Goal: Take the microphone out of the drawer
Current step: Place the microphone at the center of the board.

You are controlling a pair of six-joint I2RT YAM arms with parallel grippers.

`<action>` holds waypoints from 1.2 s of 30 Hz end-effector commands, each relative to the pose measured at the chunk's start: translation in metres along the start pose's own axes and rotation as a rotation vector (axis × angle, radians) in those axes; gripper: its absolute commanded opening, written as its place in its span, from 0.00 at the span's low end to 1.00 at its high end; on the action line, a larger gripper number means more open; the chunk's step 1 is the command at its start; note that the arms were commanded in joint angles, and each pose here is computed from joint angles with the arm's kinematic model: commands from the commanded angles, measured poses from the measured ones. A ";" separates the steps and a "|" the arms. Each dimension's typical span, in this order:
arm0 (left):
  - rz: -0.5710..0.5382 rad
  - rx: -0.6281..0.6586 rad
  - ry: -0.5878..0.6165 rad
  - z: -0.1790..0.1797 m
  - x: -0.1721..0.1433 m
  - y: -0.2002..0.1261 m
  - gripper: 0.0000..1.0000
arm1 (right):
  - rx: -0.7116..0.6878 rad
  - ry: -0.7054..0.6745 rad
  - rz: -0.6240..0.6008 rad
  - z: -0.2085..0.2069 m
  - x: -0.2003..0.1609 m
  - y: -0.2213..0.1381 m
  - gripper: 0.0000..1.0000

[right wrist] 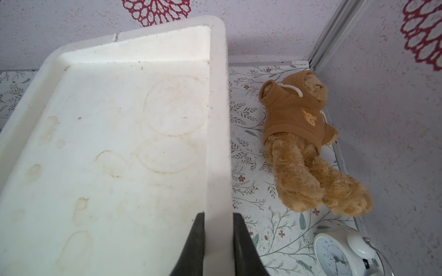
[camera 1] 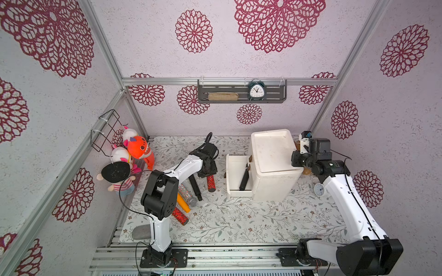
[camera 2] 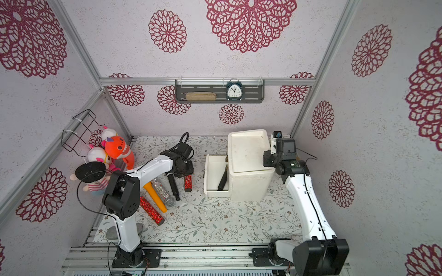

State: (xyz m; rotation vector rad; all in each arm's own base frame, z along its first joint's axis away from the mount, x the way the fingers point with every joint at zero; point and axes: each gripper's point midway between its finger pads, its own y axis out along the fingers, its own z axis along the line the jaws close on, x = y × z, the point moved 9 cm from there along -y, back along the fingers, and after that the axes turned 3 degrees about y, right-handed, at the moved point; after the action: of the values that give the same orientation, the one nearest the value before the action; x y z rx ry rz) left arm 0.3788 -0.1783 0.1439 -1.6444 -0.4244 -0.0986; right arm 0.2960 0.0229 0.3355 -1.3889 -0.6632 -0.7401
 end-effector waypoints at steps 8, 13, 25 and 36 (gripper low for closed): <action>0.003 0.236 -0.028 0.026 -0.014 0.031 0.00 | 0.045 0.049 -0.284 0.007 0.050 -0.038 0.00; 0.000 0.292 -0.045 0.035 -0.017 0.036 0.00 | 0.048 0.047 -0.289 0.007 0.054 -0.039 0.00; -0.018 0.343 -0.056 0.044 -0.017 0.029 0.29 | 0.053 0.042 -0.287 0.010 0.056 -0.037 0.00; -0.091 0.273 -0.065 0.038 -0.004 -0.008 0.55 | 0.057 0.037 -0.281 0.012 0.055 -0.035 0.00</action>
State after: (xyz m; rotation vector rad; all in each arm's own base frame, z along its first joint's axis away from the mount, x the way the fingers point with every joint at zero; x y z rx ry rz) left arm 0.3671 -0.1462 0.1145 -1.3444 -0.4711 -0.0288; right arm 0.2973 0.0263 0.3372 -1.3942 -0.6672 -0.7315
